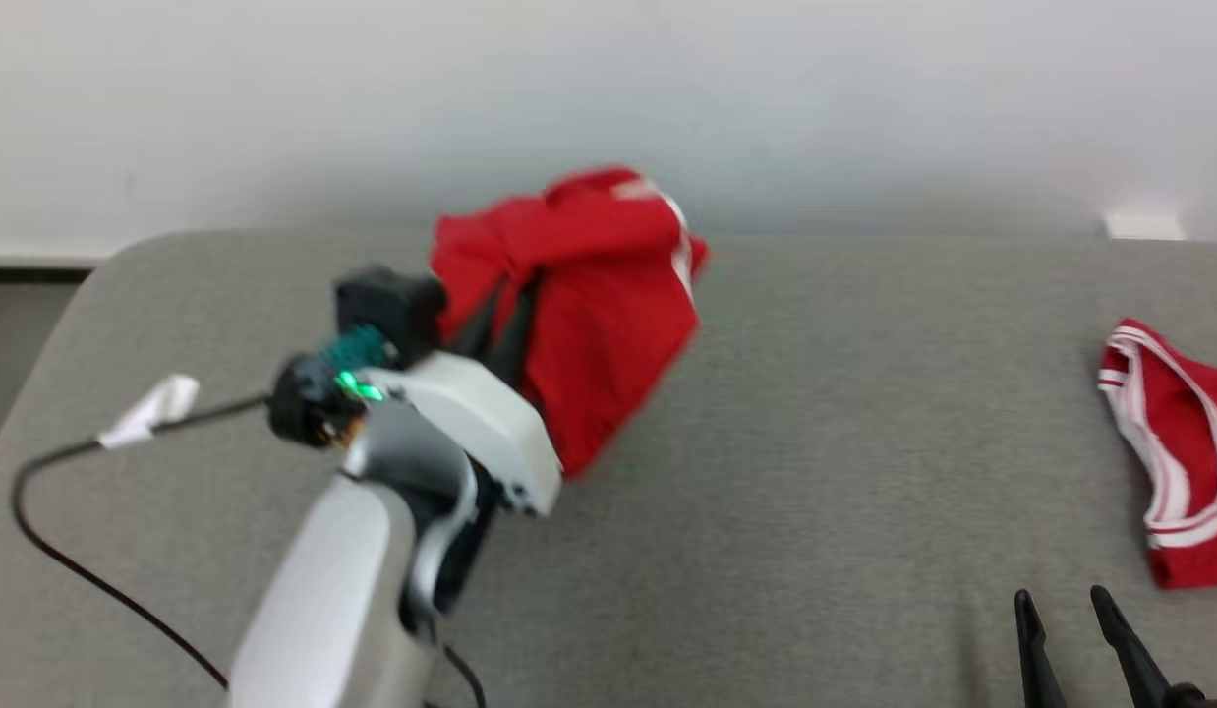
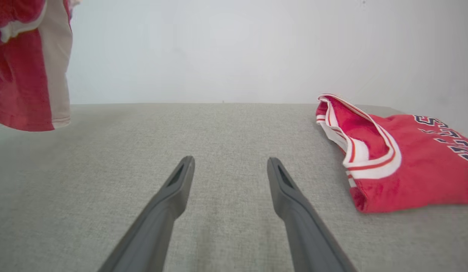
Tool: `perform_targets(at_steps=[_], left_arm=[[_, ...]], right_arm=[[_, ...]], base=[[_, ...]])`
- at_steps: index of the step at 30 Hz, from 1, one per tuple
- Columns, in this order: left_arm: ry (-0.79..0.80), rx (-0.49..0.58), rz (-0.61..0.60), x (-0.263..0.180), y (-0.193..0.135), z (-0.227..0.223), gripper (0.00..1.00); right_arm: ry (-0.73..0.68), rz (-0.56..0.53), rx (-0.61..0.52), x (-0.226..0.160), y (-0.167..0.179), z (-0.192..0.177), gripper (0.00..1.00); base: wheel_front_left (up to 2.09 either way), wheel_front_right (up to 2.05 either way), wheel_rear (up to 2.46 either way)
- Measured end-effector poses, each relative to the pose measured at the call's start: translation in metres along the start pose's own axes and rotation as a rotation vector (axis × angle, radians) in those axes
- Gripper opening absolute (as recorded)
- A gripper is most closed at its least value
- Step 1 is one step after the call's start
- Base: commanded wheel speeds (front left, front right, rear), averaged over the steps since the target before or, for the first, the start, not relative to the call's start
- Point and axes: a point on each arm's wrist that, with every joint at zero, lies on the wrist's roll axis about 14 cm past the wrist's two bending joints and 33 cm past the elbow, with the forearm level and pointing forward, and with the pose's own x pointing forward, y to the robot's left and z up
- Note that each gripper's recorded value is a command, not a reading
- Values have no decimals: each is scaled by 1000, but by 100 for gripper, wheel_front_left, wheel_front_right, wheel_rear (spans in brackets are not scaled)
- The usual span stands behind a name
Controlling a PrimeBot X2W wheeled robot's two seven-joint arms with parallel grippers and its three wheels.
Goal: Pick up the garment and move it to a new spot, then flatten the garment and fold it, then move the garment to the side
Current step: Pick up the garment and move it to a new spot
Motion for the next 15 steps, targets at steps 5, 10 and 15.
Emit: perform_targets(at_steps=[5, 10, 15], left_arm=[[128, -71, -154, -19, -65, -42, 0], [287, -178, -185, -41, -92, -99, 0], [394, -171, -117, -51, -85, -150, 0]], right_arm=[[-31, -87, 10, -23, -21, 8, 100], [-33, -120, 15, -31, -29, 8, 100], [-30, -137, 14, -31, -34, 8, 100]], base=[[0, 0, 0], [0, 0, 0], [0, 0, 0]])
